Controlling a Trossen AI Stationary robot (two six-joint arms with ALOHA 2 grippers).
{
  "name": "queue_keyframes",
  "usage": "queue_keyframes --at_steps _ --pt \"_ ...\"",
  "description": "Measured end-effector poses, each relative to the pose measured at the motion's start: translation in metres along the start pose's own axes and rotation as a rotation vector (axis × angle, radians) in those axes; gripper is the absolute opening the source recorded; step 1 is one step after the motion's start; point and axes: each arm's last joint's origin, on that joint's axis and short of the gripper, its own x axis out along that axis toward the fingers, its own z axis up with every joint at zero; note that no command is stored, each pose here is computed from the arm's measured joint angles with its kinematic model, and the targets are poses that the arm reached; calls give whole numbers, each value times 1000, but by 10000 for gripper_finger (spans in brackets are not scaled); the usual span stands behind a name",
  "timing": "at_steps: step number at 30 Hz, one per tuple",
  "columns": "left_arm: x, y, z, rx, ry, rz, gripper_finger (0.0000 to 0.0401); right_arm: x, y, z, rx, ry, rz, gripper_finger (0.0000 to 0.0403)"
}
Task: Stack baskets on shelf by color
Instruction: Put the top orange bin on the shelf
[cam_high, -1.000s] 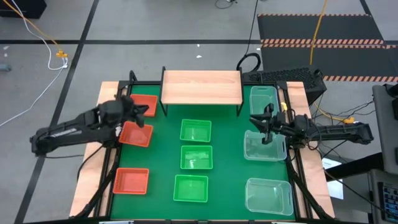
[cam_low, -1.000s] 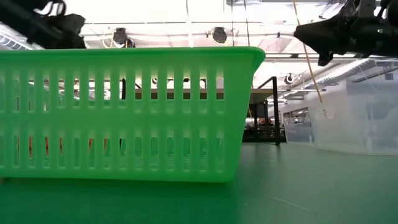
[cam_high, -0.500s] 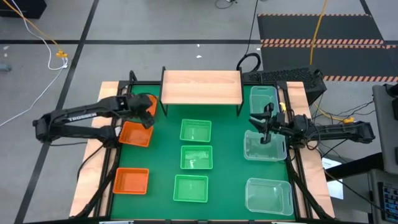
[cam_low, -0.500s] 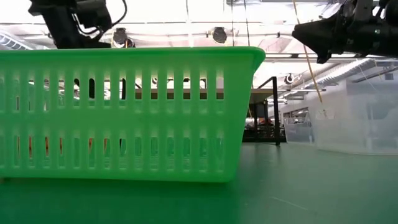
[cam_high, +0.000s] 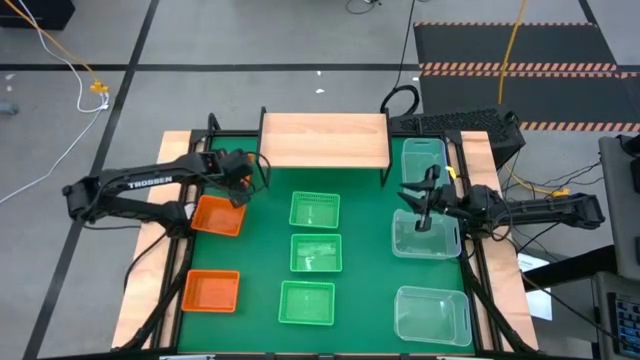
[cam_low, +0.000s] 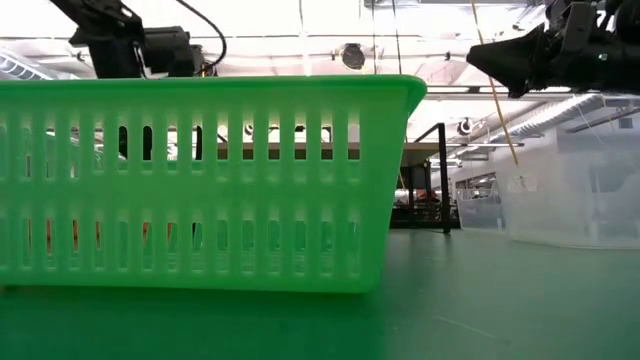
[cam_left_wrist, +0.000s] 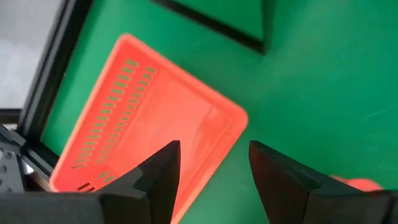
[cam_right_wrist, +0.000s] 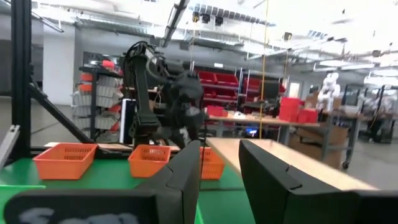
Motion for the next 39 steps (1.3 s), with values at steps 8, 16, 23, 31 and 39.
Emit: queue_keyframes --at_steps 8,16,23,31,39 --pt "8 7 0 -28 29 10 191 0 -1 4 -51 -43 -8 107" --pt "16 3 -1 -108 -1 -52 191 2 1 -2 -54 9 3 107" --pt "33 -2 -13 -97 0 -29 191 3 1 -5 -59 35 6 107" --pt "34 -3 -16 -76 14 -40 143 3 0 -1 -96 -2 -3 107" --pt "34 -4 -15 -142 6 -77 16 3 0 1 -102 -28 -10 107"
